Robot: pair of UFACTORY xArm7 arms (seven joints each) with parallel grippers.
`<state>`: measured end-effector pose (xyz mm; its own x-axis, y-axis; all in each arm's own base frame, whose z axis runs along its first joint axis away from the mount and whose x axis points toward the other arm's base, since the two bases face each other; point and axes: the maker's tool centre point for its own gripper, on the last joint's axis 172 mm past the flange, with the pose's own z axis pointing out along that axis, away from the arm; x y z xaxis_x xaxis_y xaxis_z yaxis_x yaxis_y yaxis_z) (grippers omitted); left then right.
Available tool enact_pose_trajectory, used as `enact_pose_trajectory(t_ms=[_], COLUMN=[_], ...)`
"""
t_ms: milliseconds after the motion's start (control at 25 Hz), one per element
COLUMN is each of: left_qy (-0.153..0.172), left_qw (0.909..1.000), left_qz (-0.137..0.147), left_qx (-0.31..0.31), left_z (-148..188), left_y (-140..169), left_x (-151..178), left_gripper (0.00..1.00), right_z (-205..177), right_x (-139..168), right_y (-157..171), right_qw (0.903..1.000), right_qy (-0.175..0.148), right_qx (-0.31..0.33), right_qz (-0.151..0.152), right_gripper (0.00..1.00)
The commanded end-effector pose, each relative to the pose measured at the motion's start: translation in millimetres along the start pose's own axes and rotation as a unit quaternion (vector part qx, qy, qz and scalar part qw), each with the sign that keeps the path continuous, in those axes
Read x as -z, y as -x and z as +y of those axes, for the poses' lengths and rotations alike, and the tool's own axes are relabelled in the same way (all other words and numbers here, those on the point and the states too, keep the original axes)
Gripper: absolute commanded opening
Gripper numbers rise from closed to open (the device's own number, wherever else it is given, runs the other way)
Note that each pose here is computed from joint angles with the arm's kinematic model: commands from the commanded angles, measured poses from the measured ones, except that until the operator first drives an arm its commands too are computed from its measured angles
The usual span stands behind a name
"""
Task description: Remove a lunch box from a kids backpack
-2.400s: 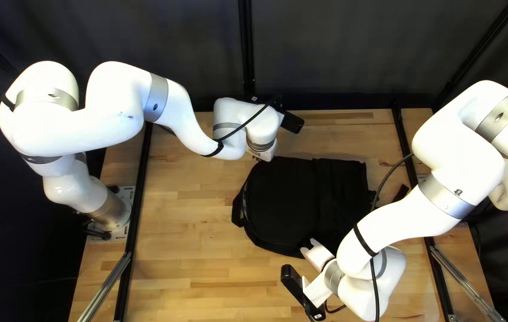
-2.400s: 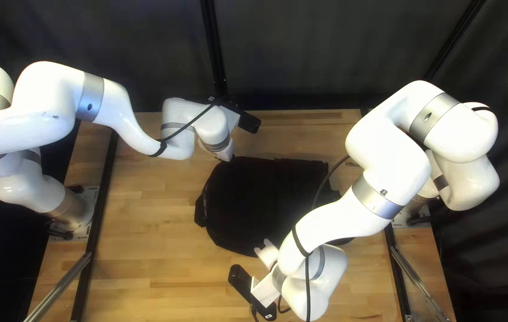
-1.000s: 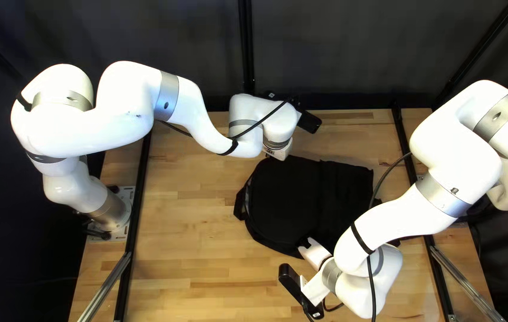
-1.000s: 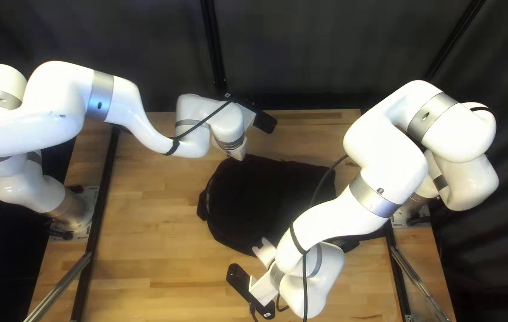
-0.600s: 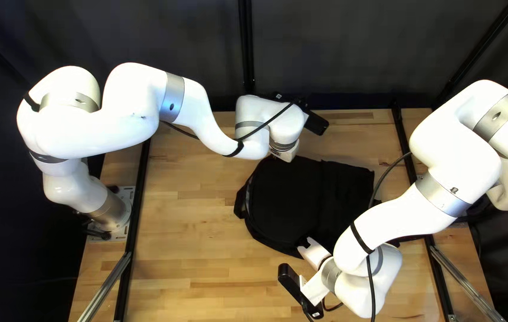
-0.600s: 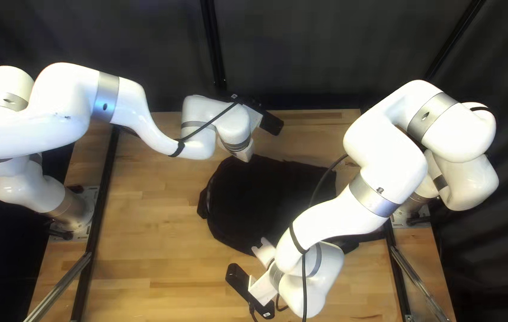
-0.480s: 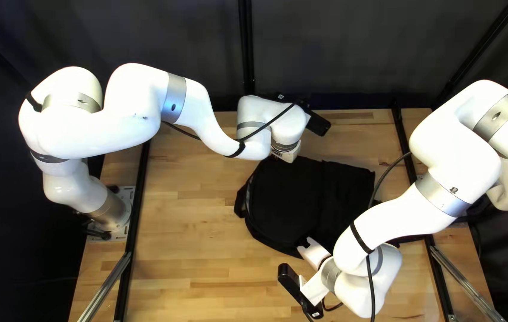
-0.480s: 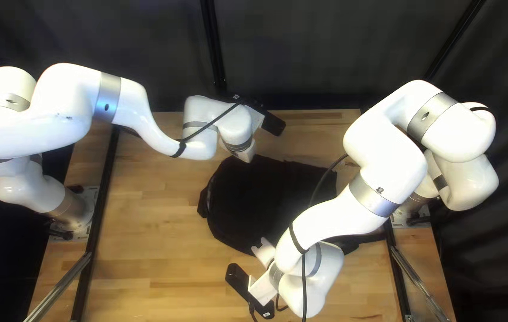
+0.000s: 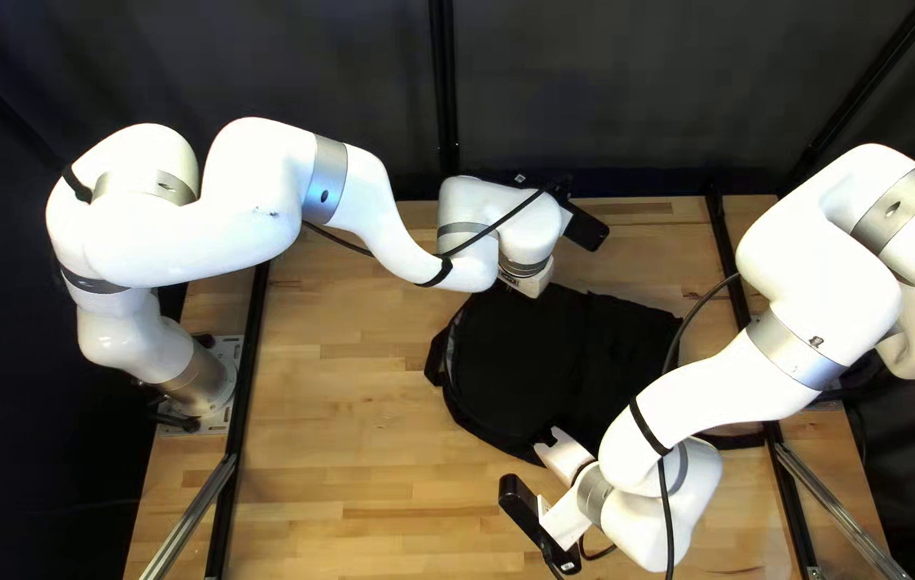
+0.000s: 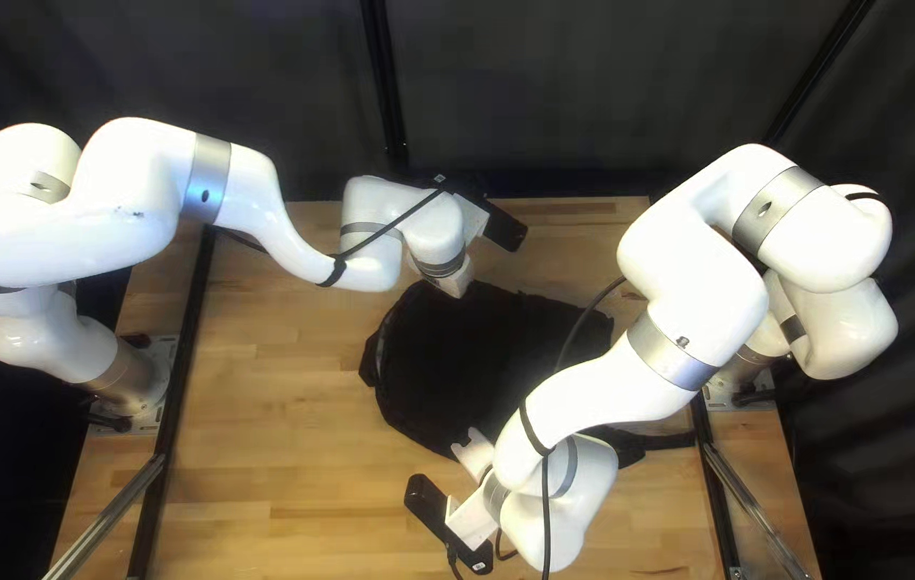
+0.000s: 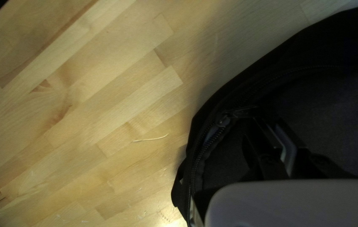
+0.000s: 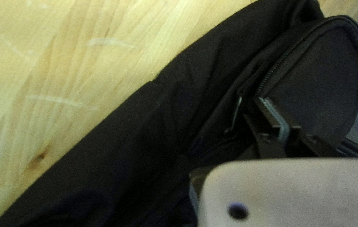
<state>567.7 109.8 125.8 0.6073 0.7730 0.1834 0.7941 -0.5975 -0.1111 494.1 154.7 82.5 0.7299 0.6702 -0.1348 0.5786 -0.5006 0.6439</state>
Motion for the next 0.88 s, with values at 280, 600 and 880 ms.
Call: enact_pose_trajectory(t_ms=[280, 600, 880], left_qy=[-0.006, -0.052, -0.089], left_qw=[0.9999, 0.9982, 0.9945], left_qz=[0.005, 0.008, 0.002], left_qx=[0.007, 0.027, 0.054], left_z=[-49, -133, -191], left_y=[32, 108, 194], left_x=[12, 40, 57], left_gripper=[1.00, 1.00, 1.00], right_z=[5, 25, 1], right_x=[7, 61, 105], right_y=[2, 14, 27], right_qw=[1.0000, 0.9967, 0.9824], right_qy=[-0.003, -0.030, -0.063], right_qx=[-0.003, -0.070, -0.149], right_qz=[0.004, -0.026, -0.093], right_gripper=[1.00, 1.00, 1.00])
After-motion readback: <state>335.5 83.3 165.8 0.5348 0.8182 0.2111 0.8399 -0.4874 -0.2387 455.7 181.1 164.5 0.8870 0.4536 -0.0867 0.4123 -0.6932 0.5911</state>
